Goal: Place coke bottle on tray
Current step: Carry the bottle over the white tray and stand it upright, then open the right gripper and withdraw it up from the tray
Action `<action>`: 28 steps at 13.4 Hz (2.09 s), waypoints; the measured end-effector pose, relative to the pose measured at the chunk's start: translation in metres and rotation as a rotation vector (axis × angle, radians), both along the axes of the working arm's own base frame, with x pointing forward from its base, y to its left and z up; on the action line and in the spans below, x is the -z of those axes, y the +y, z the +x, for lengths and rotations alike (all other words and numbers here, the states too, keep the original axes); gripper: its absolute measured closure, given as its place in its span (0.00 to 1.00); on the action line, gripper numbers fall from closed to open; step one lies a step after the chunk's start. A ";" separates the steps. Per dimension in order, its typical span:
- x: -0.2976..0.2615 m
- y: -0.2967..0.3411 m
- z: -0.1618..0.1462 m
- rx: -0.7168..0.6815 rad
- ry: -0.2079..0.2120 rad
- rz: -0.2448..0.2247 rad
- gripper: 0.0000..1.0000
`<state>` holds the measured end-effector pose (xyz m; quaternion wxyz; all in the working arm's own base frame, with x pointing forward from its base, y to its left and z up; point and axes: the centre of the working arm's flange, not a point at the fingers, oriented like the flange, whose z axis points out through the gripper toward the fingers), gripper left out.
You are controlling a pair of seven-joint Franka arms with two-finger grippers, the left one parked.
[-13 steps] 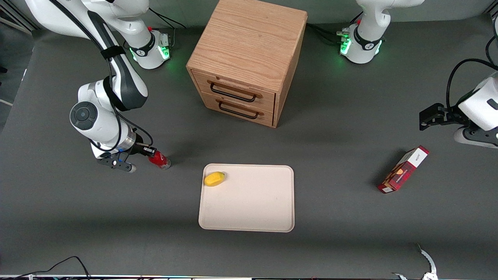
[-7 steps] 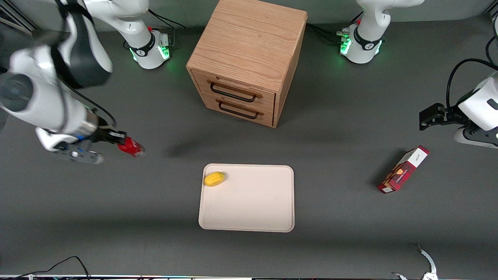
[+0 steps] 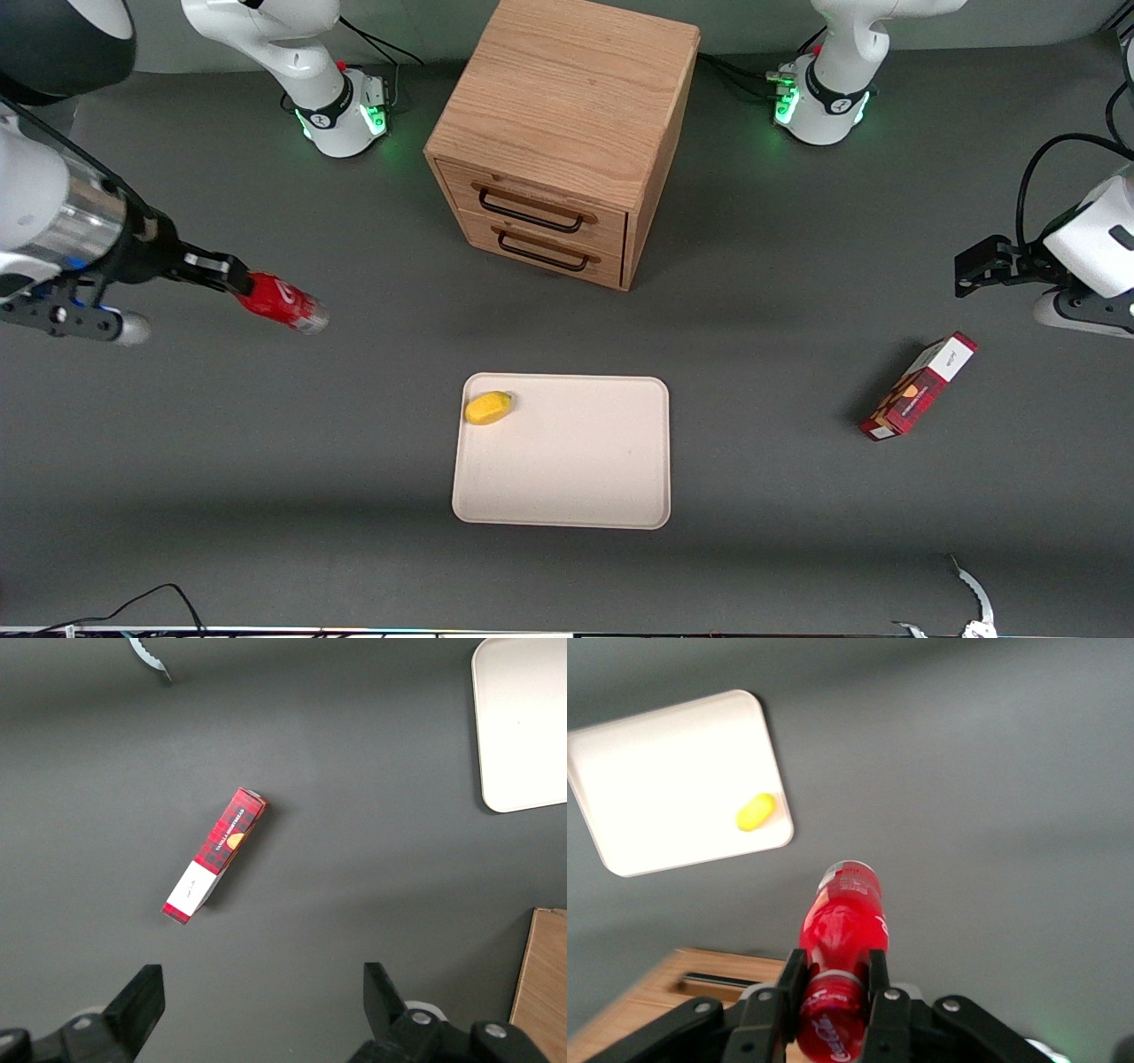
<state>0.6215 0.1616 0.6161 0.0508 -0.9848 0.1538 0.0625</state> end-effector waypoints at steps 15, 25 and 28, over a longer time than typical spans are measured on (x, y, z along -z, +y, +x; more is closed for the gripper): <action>0.296 0.154 0.111 0.414 -0.193 -0.045 0.62; -0.013 0.051 -0.004 0.007 -0.041 -0.162 0.00; -0.063 -0.028 -0.056 -0.083 0.019 -0.162 0.00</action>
